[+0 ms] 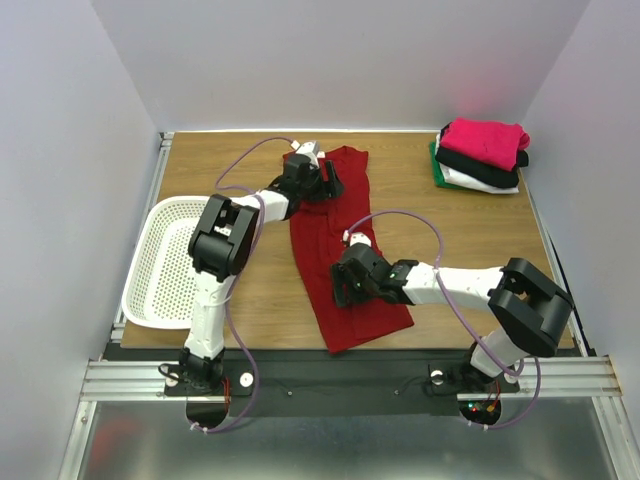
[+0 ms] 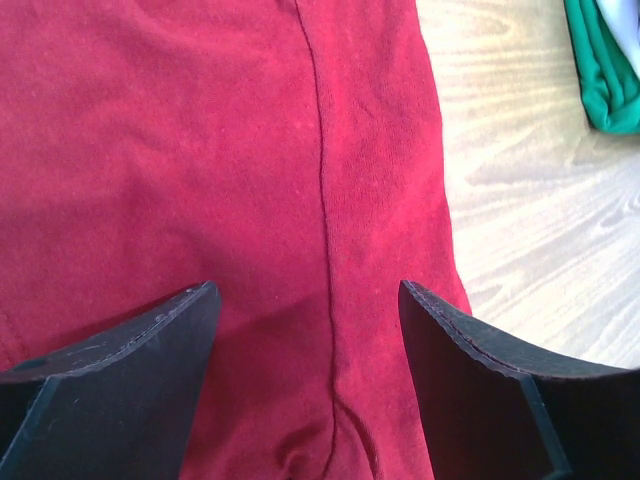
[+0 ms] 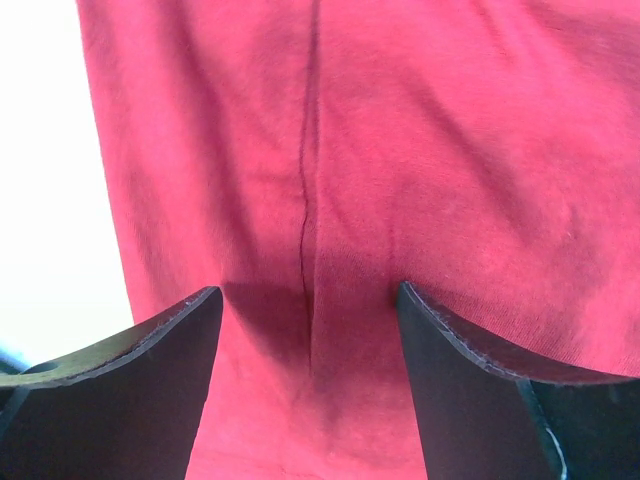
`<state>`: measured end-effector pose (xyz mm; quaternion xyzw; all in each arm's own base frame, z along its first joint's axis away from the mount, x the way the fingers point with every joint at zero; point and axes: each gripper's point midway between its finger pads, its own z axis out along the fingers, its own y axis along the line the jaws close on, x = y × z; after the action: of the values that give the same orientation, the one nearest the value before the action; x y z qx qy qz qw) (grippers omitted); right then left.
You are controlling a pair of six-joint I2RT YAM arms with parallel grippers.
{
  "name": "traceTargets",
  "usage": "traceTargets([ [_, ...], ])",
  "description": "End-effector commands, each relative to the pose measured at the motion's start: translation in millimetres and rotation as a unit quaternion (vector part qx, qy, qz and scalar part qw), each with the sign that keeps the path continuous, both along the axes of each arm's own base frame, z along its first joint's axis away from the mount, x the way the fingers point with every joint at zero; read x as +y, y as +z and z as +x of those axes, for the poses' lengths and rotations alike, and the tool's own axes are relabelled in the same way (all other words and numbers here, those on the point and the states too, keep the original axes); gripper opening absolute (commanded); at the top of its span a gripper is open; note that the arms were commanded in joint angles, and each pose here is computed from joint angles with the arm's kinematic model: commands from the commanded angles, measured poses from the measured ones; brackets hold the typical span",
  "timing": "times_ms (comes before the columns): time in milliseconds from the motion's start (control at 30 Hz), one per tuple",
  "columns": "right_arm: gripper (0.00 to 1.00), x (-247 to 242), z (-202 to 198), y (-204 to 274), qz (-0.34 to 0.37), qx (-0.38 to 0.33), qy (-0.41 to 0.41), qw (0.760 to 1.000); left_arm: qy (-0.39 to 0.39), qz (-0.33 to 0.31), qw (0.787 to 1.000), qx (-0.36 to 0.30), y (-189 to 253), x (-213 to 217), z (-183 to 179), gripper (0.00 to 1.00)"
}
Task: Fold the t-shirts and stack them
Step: Fold the tshirt
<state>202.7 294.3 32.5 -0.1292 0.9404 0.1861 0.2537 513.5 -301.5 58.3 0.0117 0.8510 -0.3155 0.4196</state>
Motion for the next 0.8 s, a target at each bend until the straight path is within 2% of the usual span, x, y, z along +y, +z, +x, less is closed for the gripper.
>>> traceTargets([
  [0, 0.76, 21.7, -15.6, 5.3, 0.029, 0.025, 0.040, 0.998, 0.001, 0.007, 1.000, 0.004, -2.4, 0.9, 14.6, 0.84],
  [300, 0.76, 46.2, -33.9, 18.8, 0.066, 0.028, 0.076, 0.995, 0.001, -0.005, 1.000, -0.004, 5.1, -6.4, 28.8, 0.84],
  [633, 0.77, 41.5, -14.2, 30.4, 0.055, -0.023, 0.049, 0.997, -0.001, 0.000, 1.000, -0.028, 21.5, -9.8, 46.0, 0.84],
  [767, 0.77, 37.0, -5.3, 45.5, 0.056, -0.056, 0.040, 0.996, -0.003, -0.012, 0.998, -0.069, 58.0, -9.6, 46.8, 0.84],
])
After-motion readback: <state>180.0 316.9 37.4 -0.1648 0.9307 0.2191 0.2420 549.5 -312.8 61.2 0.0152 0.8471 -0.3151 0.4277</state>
